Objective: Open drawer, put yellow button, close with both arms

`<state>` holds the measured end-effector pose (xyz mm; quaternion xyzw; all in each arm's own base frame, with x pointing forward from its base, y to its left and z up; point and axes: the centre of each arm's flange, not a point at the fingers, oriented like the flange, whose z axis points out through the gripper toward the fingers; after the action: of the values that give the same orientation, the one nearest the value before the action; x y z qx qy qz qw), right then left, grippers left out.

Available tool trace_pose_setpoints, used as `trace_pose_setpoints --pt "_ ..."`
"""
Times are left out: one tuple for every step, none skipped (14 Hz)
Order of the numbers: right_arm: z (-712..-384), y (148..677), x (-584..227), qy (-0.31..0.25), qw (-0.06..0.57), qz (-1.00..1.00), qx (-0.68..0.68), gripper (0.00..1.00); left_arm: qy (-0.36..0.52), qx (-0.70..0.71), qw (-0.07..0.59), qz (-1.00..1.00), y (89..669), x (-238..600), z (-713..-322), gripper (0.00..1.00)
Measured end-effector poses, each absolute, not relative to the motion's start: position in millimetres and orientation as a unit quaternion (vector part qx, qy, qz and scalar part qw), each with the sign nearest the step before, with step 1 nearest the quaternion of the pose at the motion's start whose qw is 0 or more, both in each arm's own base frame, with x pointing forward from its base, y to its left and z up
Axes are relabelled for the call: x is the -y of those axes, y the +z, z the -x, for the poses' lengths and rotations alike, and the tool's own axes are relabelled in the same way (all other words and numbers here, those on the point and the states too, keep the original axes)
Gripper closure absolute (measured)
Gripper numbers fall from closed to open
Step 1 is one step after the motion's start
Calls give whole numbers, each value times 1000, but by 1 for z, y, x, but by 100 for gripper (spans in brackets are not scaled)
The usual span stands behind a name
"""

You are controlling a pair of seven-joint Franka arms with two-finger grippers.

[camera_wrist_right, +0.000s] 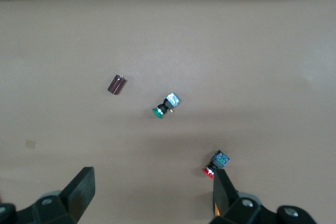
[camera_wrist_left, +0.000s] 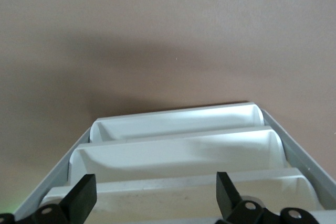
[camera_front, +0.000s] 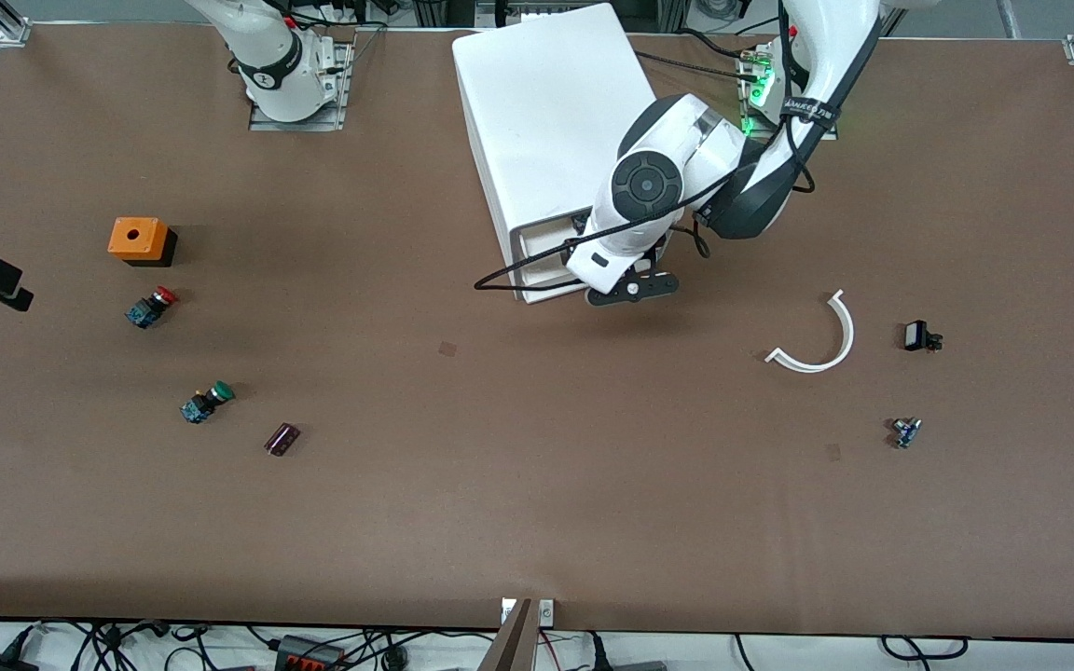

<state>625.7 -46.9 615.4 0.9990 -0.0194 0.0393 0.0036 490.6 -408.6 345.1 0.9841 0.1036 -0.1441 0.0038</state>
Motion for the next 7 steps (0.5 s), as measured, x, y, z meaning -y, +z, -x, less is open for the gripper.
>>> trace_pose_setpoints --pt "-624 614 47 35 3 -999 19 0 -148 -102 3 -984 343 410 -487 0" --pt "-620 611 47 30 2 -999 20 0 -150 -100 3 -984 342 412 -484 0" --pt "-613 607 47 24 1 -1000 20 0 -151 -100 3 -983 341 412 -484 0" --pt "-605 603 48 20 0 -1000 21 0 -152 -100 3 -983 341 412 -483 0" --pt "-596 600 49 18 0 -1000 21 0 -152 -99 3 -983 341 413 -482 0" --pt "-588 598 50 15 3 -1000 21 0 -153 -97 3 -983 341 415 -480 0" --pt "-580 597 50 13 6 -1000 21 0 -154 -95 2 -984 341 416 -478 0"
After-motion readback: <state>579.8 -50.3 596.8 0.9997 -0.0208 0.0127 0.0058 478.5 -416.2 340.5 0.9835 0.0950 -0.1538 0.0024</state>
